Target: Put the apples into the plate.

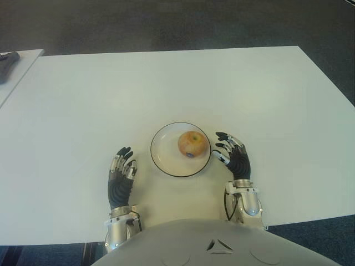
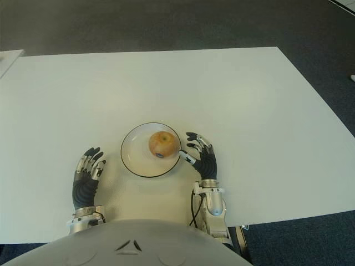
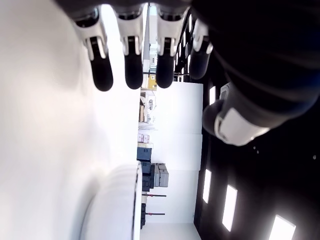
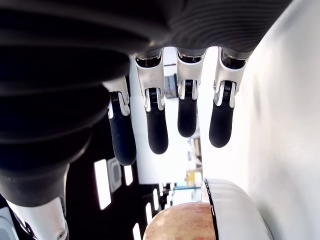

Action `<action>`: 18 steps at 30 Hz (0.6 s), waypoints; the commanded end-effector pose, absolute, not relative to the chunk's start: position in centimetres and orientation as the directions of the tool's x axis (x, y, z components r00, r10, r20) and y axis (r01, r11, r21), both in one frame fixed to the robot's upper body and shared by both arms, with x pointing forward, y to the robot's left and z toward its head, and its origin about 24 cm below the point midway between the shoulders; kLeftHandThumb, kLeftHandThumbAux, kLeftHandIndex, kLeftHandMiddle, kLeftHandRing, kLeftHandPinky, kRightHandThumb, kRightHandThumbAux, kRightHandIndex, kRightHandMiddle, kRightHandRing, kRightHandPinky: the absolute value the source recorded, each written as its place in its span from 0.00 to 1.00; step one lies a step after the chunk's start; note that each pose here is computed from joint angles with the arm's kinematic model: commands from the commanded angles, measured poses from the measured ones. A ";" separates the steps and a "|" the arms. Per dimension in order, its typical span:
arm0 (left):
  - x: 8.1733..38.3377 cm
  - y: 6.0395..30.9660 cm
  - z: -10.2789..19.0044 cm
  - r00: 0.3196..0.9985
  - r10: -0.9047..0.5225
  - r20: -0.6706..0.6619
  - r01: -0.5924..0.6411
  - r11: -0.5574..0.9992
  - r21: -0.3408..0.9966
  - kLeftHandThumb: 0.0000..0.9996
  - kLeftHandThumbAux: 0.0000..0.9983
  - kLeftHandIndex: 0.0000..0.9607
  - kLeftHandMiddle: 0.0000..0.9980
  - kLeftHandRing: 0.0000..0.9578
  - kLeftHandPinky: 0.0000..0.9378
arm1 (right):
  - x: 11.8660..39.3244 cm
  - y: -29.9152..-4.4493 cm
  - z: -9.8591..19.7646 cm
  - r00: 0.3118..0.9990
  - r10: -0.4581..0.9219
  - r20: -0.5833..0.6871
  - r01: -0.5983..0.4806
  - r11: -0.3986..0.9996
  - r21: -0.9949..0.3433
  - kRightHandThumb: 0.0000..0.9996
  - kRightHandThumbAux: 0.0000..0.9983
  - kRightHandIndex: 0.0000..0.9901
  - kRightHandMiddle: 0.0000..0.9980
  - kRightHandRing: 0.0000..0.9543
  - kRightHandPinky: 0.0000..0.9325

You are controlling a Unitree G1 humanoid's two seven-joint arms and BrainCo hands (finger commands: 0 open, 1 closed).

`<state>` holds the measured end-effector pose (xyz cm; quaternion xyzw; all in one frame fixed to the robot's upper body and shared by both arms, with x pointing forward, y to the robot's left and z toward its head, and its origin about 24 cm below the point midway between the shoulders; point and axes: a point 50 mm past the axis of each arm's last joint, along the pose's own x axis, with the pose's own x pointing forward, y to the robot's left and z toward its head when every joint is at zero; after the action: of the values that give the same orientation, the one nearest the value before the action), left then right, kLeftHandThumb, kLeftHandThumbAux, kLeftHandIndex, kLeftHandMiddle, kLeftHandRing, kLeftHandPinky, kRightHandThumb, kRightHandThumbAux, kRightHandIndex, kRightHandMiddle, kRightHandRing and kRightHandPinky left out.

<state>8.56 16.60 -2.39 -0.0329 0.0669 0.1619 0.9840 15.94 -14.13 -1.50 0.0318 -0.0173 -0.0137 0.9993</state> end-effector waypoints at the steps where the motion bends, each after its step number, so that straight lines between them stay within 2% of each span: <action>1: 6.1 16.2 -4.3 0.889 0.322 -0.324 -0.346 0.938 -0.019 0.29 0.65 0.17 0.18 0.20 0.26 | 13.0 -14.8 -4.5 0.984 -0.053 -0.168 0.063 0.996 0.057 0.69 0.73 0.41 0.31 0.33 0.36; 18: 6.0 15.5 -3.7 0.904 0.300 -0.305 -0.323 0.946 -0.027 0.30 0.63 0.18 0.18 0.20 0.25 | 12.6 -15.3 -4.1 0.986 -0.039 -0.159 0.045 0.998 0.033 0.68 0.73 0.41 0.31 0.32 0.36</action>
<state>7.73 16.31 -2.09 -0.0316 0.0776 0.1583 0.9838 14.89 -14.65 -1.41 0.0202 -0.0122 -0.0064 0.9997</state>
